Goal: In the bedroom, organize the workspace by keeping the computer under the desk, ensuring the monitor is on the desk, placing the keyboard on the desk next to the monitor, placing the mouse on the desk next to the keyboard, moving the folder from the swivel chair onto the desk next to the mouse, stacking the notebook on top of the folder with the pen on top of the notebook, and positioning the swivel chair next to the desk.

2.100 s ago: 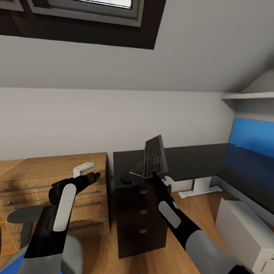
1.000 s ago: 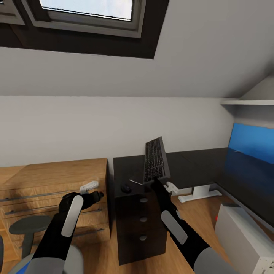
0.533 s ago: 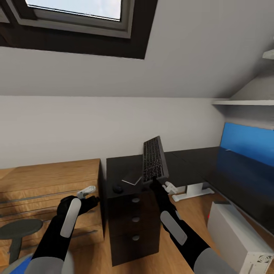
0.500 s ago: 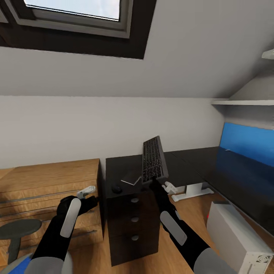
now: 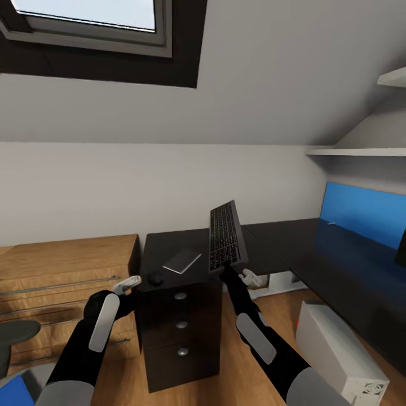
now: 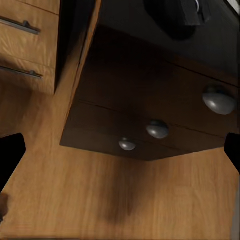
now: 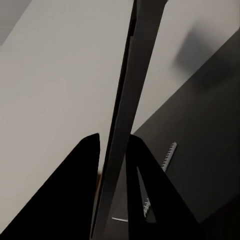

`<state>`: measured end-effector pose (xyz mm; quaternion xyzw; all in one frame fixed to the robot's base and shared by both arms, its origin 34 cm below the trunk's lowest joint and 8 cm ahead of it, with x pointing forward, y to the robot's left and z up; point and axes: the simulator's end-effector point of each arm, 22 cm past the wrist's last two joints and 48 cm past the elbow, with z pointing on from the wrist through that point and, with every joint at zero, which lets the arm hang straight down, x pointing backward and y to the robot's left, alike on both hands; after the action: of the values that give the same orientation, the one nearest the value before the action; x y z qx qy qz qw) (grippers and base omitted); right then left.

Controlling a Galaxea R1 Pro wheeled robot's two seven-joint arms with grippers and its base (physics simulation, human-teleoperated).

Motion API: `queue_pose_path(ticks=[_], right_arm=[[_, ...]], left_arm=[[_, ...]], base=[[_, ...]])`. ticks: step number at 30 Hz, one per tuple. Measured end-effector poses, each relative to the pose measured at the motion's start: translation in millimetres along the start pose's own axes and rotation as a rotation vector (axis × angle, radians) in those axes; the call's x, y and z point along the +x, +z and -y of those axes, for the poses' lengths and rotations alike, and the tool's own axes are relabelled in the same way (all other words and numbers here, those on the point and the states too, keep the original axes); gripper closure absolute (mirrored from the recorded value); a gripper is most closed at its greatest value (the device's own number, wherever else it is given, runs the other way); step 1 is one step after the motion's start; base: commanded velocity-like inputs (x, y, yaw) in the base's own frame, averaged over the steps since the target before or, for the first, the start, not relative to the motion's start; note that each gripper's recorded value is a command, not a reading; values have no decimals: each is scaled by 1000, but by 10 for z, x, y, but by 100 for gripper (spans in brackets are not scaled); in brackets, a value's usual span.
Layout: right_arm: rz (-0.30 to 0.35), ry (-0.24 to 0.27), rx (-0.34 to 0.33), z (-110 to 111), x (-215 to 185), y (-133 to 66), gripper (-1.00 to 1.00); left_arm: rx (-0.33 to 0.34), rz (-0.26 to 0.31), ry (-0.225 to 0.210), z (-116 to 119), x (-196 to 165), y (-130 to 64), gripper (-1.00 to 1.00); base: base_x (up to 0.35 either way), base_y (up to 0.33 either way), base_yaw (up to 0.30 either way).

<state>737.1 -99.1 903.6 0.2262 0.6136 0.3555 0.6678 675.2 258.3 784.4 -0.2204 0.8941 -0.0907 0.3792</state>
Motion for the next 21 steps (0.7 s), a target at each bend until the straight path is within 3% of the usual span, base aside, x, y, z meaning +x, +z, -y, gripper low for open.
queue_pose_path(ticks=[5, 21], right_arm=[[-1, -1, 0, 5, 3, 0, 100], [4, -29, -14, -51, 0, 1, 100]], left_arm=[[-5, -8, -1, -16, 28, 21, -100], [-8, -5, -5, -23, 35, 39, -100]], base=[[-22, -169, 158], [0, -9, 2]])
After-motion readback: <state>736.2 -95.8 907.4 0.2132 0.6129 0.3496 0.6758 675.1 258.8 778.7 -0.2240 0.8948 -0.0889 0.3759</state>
